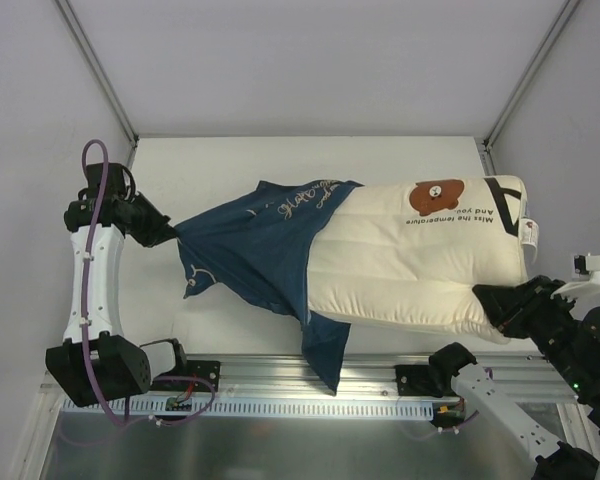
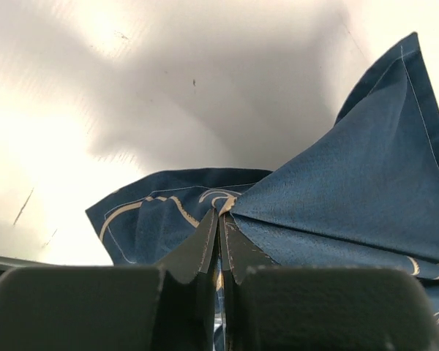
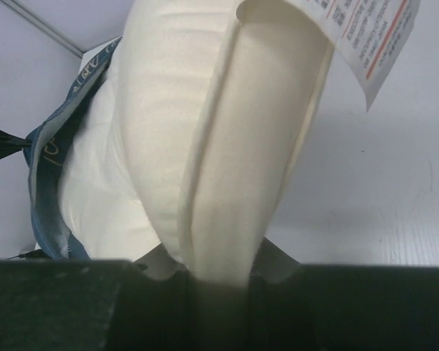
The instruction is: Remove the pillowcase from the pillow
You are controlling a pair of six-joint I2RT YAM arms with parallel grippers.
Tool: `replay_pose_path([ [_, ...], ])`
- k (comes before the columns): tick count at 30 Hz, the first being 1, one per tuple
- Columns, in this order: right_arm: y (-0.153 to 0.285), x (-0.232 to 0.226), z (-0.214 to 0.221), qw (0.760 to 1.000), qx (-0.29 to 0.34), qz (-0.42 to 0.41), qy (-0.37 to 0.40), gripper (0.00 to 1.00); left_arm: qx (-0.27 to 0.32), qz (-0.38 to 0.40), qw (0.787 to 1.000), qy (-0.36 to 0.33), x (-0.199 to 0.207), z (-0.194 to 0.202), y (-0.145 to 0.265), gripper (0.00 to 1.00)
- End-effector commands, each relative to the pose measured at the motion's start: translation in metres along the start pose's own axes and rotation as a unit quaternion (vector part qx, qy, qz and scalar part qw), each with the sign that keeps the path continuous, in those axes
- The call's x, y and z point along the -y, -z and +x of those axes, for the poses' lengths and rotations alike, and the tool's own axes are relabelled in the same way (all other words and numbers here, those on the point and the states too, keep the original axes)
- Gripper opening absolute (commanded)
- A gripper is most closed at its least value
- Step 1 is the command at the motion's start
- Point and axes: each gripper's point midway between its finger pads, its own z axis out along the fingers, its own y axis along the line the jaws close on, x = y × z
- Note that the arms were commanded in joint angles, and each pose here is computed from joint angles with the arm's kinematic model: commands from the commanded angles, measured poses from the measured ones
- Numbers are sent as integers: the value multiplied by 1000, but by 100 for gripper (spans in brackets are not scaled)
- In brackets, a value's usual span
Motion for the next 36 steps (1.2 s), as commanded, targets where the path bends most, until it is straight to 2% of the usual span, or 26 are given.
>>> replay_pose_path([
  [1, 26, 46, -56, 982, 147, 115, 12, 1, 105, -55, 993, 0, -22, -61, 7, 0],
  [4, 20, 49, -49, 982, 140, 124, 9, 1, 113, -69, 991, 19, -31, -72, 6, 0],
  [9, 15, 59, -46, 980, 130, 150, 28, 1, 133, -133, 980, 63, -74, -103, 4, 0],
  [16, 24, 75, -51, 973, 149, 171, 29, 1, 146, -166, 971, 89, -94, -113, 6, 0],
  [25, -6, 88, -23, 972, 107, 208, 29, 1, 154, -182, 966, 99, -104, -104, 9, 0],
  [31, -38, 79, 2, 977, 64, 200, 23, 1, 142, -129, 978, 77, -82, -92, 12, 0],
  [32, -46, 73, 5, 980, 59, 189, 19, 1, 134, -123, 982, 59, -75, -86, 9, 4],
  [33, -53, 68, 7, 982, 56, 179, 16, 1, 130, -125, 982, 49, -73, -81, 7, 18],
  [34, -66, 61, 11, 984, 54, 167, 11, 1, 130, -125, 983, 39, -70, -77, 7, 24],
  [35, -75, 58, 14, 985, 47, 168, 13, 1, 119, -123, 985, 16, -62, -65, 1, 37],
  [36, -84, 53, 14, 985, 49, 164, 7, 1, 124, -133, 983, 4, -61, -62, 0, 68],
])
